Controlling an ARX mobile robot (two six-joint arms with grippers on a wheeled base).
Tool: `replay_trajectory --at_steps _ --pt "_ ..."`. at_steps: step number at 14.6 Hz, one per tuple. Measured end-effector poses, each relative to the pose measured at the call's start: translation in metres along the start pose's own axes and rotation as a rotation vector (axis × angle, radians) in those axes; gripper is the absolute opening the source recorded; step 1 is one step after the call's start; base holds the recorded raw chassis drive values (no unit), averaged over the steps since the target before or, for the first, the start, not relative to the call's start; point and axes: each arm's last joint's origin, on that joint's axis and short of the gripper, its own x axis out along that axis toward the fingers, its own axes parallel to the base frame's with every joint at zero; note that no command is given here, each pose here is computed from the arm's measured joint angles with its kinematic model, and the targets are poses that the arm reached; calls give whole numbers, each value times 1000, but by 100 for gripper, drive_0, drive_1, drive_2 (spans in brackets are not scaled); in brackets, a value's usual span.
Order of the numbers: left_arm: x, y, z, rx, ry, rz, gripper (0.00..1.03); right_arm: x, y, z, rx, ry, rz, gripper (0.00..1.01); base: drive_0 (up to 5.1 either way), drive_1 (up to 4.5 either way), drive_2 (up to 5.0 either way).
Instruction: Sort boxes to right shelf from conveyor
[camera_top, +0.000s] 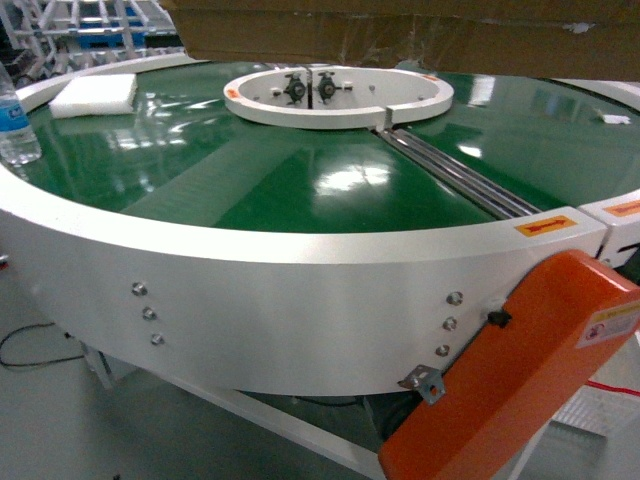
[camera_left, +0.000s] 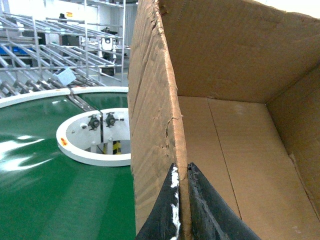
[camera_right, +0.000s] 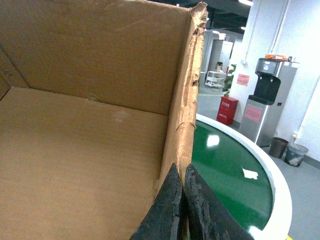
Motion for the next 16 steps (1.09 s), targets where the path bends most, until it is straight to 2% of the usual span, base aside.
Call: replay_trajectory --at_steps 8,16 --pt "0 0 0 0 0 0 2 0 0 0 0 -1 -1 2 0 0 0" --pt "0 0 0 0 0 0 2 0 0 0 0 -1 0 2 -157 -157 -157"
